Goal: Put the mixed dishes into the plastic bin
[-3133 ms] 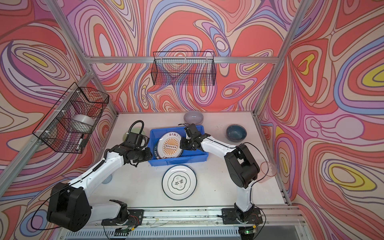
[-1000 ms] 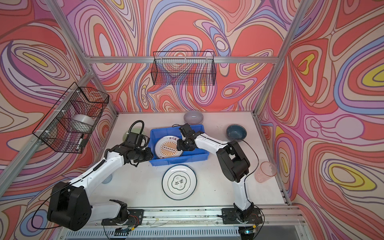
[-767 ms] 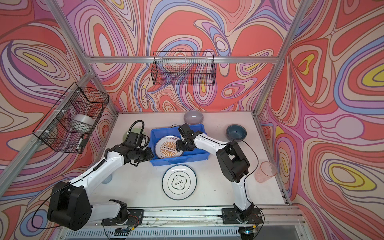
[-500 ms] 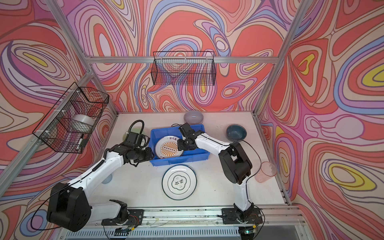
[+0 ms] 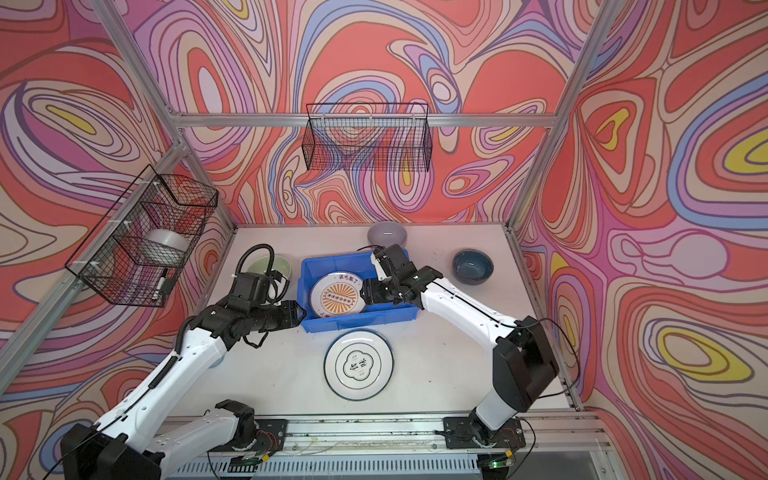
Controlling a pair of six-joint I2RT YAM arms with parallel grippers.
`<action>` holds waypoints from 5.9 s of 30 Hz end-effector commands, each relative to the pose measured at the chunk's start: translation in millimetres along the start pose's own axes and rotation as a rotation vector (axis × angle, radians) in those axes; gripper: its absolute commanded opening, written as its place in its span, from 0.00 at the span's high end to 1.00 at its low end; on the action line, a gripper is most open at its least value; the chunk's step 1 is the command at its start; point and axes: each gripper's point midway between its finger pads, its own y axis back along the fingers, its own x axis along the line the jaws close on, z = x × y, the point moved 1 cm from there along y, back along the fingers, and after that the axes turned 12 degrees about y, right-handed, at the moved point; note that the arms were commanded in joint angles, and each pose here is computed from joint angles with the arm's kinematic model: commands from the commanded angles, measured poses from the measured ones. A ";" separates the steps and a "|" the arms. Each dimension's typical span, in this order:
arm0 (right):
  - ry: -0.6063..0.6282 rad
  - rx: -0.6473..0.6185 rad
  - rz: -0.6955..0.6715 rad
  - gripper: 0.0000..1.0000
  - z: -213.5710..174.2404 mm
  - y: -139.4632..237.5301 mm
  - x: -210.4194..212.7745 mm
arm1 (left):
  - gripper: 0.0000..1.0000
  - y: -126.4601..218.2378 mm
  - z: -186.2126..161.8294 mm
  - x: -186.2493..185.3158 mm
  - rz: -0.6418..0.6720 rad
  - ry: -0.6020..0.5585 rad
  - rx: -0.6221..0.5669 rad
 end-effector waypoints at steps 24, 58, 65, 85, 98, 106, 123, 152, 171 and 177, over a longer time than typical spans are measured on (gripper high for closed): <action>-0.111 0.134 0.145 0.46 -147.6 9.3 -4.5 | 0.63 -45.7 -109.8 -1.9 0.084 -0.144 0.238; -0.219 0.186 0.176 0.68 -179.4 -19.9 -10.9 | 0.77 -78.1 -135.3 18.7 0.189 -0.164 0.294; -0.226 0.172 0.216 0.71 -176.8 -20.4 -5.1 | 0.80 -82.6 -137.9 17.6 0.184 -0.163 0.305; -0.263 0.091 0.352 0.77 -160.6 -18.5 12.6 | 0.84 -88.1 -142.9 14.9 0.175 -0.158 0.322; -0.281 0.113 0.330 0.91 -164.7 -25.0 8.0 | 0.81 -82.5 -141.4 -3.2 0.086 -0.144 0.319; -0.256 0.125 0.300 1.00 -168.1 -15.4 4.3 | 0.75 -70.9 -137.7 -8.2 0.055 -0.149 0.300; -0.147 0.130 0.200 1.00 -154.9 17.9 -3.9 | 0.45 -19.7 -83.0 -10.7 0.104 -0.202 0.124; -0.150 -0.131 0.189 1.00 10.2 58.2 -4.7 | 0.50 -16.3 33.9 23.4 0.167 0.086 -0.126; -0.243 -0.202 0.152 1.00 80.4 5.1 -40.5 | 0.62 -57.8 33.9 28.8 0.194 0.103 -0.039; -0.278 -0.177 0.150 1.00 81.8 -19.2 -48.7 | 0.65 -61.8 33.2 27.8 0.187 0.104 -0.026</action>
